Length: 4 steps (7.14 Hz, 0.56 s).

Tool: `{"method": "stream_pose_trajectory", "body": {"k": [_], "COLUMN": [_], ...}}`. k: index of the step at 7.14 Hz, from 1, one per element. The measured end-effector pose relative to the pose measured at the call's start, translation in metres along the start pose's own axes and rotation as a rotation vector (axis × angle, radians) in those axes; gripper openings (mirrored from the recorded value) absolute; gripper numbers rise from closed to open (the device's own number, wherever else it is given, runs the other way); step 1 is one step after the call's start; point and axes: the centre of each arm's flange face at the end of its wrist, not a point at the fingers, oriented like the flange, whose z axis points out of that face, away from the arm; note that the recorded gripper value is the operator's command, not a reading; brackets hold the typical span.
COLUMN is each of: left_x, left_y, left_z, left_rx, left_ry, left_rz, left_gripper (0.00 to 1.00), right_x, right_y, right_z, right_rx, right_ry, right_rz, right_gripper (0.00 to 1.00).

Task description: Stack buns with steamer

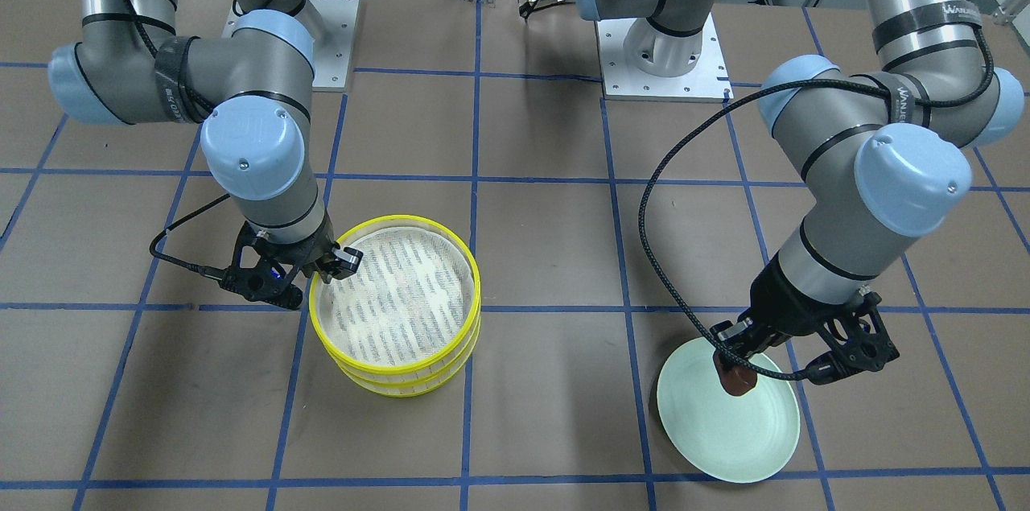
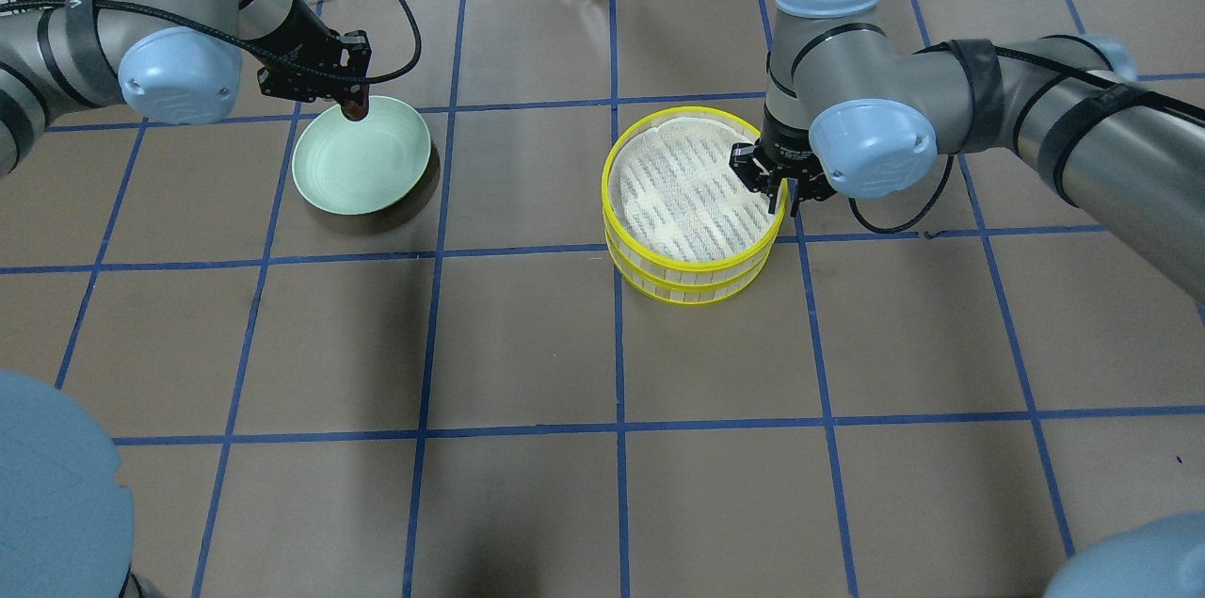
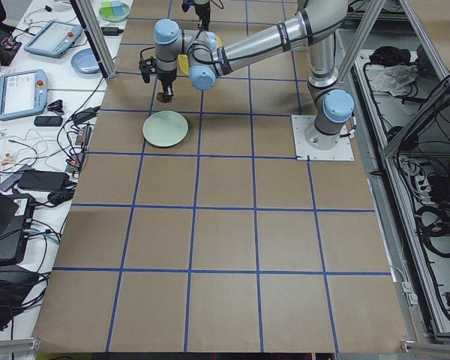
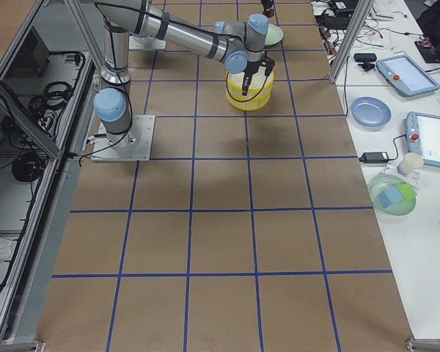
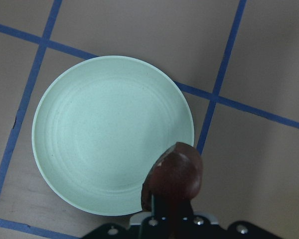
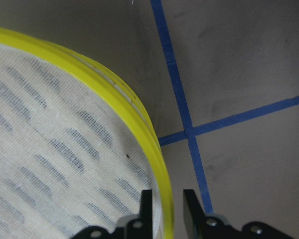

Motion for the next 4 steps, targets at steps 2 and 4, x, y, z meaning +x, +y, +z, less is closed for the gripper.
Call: {"method": "stream_pose_trajectory", "body": {"k": [2,4], "left_x": [0.022,0.086], "left_y": [0.010,0.045], "left_z": [-0.020,-0.031], "left_rx": [0.000,-0.015], "left_ry": [0.105,0.157], "left_rz": [-0.100,-0.196], "left_gripper": [0.00,0.00], "right_x": [0.011,0.052], "right_y": [-0.010,-0.017], "right_z": [-0.034,-0.105], "right_rx": [0.026,-0.012], "right_ry": [-0.027,-0.069], "right_rz": [-0.040,-0.097], "right_gripper": [1.00,1.00]}}
